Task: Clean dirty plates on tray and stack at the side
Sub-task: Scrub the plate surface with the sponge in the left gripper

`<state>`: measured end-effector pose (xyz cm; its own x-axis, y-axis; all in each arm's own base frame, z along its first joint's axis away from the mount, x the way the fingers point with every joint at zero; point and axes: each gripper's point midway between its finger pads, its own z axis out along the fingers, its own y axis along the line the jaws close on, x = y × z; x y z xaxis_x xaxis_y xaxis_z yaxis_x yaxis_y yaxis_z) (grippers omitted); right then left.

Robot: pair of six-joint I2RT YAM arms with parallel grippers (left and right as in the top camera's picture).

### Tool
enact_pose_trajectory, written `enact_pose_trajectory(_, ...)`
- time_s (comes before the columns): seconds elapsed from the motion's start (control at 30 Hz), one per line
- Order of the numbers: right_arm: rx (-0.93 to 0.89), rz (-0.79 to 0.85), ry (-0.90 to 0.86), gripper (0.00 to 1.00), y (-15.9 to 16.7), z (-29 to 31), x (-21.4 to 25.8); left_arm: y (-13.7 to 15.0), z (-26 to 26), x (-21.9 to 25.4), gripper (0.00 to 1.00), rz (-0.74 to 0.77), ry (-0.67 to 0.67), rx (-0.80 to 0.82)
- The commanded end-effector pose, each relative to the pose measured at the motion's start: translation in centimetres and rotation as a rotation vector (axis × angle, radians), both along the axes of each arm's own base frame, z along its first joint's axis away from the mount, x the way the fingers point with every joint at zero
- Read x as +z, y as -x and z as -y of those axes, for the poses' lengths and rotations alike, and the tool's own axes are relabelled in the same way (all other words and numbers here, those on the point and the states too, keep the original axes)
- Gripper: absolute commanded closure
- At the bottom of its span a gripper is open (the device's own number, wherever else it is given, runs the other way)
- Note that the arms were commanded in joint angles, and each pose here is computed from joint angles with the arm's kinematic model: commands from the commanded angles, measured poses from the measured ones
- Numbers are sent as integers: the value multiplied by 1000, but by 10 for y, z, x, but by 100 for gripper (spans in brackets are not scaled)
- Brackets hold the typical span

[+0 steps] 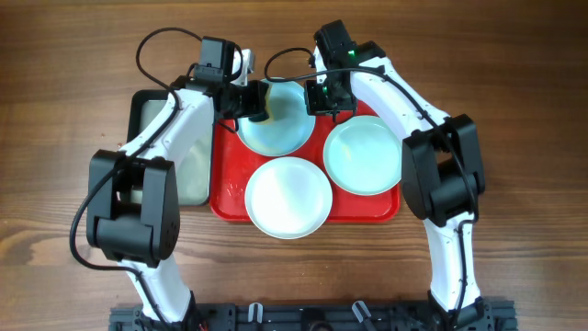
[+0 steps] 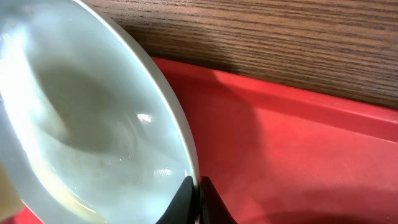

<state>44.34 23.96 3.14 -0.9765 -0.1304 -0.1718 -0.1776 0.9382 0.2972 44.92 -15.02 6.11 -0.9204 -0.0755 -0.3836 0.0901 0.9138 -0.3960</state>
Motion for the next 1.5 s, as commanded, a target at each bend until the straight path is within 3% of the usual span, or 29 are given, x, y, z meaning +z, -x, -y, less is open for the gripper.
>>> enact_pose_trajectory(0.0, 9, -39, -8, 96, 8, -5, -13, -8, -14, 8, 96, 49, -87, 22)
enact_pose_trajectory(0.37, 10, -36, -10, 96, 7, -6, -13, -6, -12, -51, 95, -21, -127, -6)
enact_pose_trajectory(1.03, 77, -25, -25, 96, 12, -15, -12, 27, 68, -54, 94, -21, -118, -184)
enact_pose_trajectory(1.17, 77, -26, -25, 96, 12, -14, -12, 21, 65, -44, 96, 3, -112, -173)
enact_pose_trajectory(1.37, 77, -23, -26, 96, 11, -15, -12, 0, 33, 14, 94, 107, -83, -90)
enact_pose_trajectory(1.47, 77, -23, -26, 96, 11, -15, -12, 1, 17, 11, 94, 82, -107, -59)
